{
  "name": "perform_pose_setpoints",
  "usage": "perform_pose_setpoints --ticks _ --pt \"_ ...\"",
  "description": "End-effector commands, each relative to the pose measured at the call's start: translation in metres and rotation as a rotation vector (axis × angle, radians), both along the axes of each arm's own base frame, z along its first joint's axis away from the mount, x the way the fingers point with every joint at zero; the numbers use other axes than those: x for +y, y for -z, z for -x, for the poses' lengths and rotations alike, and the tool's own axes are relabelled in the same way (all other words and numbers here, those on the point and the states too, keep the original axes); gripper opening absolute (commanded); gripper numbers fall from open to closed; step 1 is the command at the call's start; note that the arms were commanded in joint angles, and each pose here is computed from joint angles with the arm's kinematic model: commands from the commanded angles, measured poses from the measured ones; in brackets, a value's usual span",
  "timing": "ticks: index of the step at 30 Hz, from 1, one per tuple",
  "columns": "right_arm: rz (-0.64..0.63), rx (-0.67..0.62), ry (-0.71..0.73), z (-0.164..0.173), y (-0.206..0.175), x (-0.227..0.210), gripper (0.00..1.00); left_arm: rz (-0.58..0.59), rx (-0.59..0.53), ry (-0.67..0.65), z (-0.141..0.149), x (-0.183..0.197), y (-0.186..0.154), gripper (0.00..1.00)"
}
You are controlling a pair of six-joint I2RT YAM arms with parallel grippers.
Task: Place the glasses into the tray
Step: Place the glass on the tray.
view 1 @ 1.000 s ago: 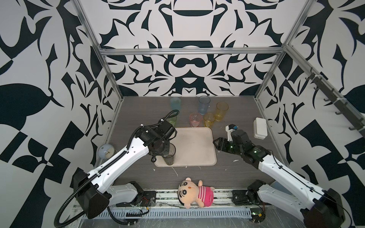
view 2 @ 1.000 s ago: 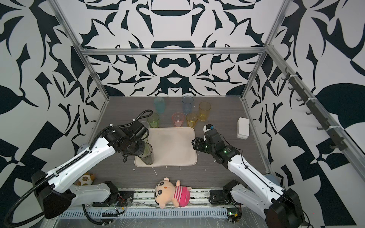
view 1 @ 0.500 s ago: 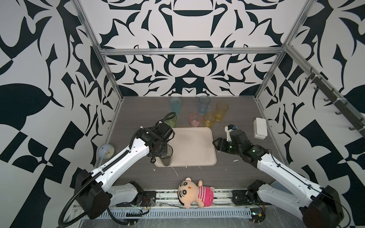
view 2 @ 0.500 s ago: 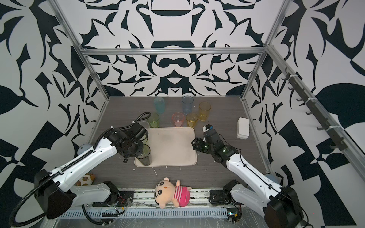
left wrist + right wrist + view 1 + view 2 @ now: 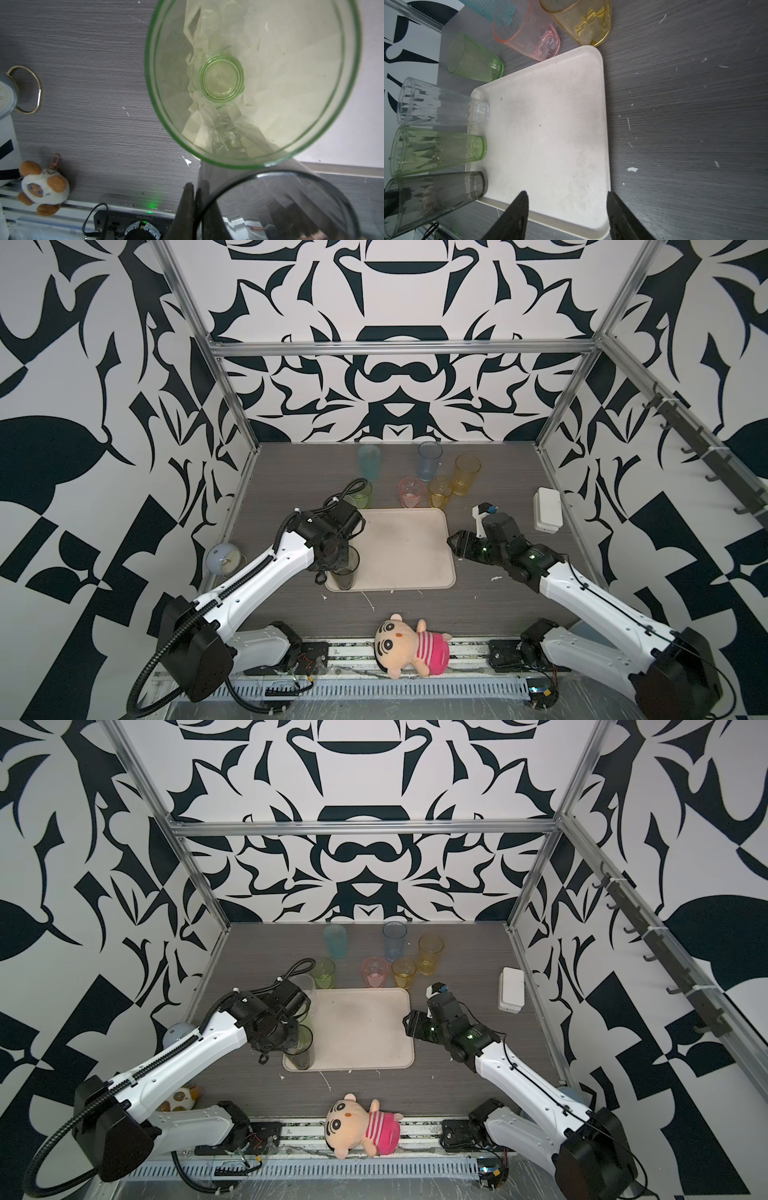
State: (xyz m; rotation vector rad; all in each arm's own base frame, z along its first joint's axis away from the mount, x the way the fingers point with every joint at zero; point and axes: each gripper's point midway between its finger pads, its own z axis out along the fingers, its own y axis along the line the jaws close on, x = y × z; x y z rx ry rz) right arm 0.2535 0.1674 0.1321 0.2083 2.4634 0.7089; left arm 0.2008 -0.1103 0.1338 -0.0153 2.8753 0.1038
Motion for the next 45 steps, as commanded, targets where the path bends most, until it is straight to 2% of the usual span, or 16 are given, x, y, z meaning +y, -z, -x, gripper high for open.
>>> perform_pose_setpoints --ticks 1,4,11,20,34,45 --pt "-0.019 -0.032 0.014 -0.007 -0.012 0.003 0.63 -0.020 0.010 -0.024 0.006 0.009 0.001 0.00" --pt "-0.018 -0.032 0.013 -0.007 -0.011 0.003 0.63 -0.029 0.010 -0.030 0.007 0.012 0.001 0.00" --pt "-0.019 -0.025 0.008 -0.006 -0.010 0.004 0.63 -0.001 0.002 -0.050 0.008 0.010 -0.001 0.20" --pt "-0.023 -0.029 0.010 -0.005 -0.012 0.003 0.63 -0.024 -0.023 -0.064 0.009 0.019 -0.013 0.29" --pt "-0.021 -0.027 0.010 -0.004 -0.011 0.002 0.63 -0.041 -0.016 -0.102 0.007 0.031 -0.009 0.30" --pt "-0.026 -0.029 0.009 -0.005 -0.013 0.004 0.63 0.019 -0.044 -0.083 0.002 0.021 -0.019 0.30"
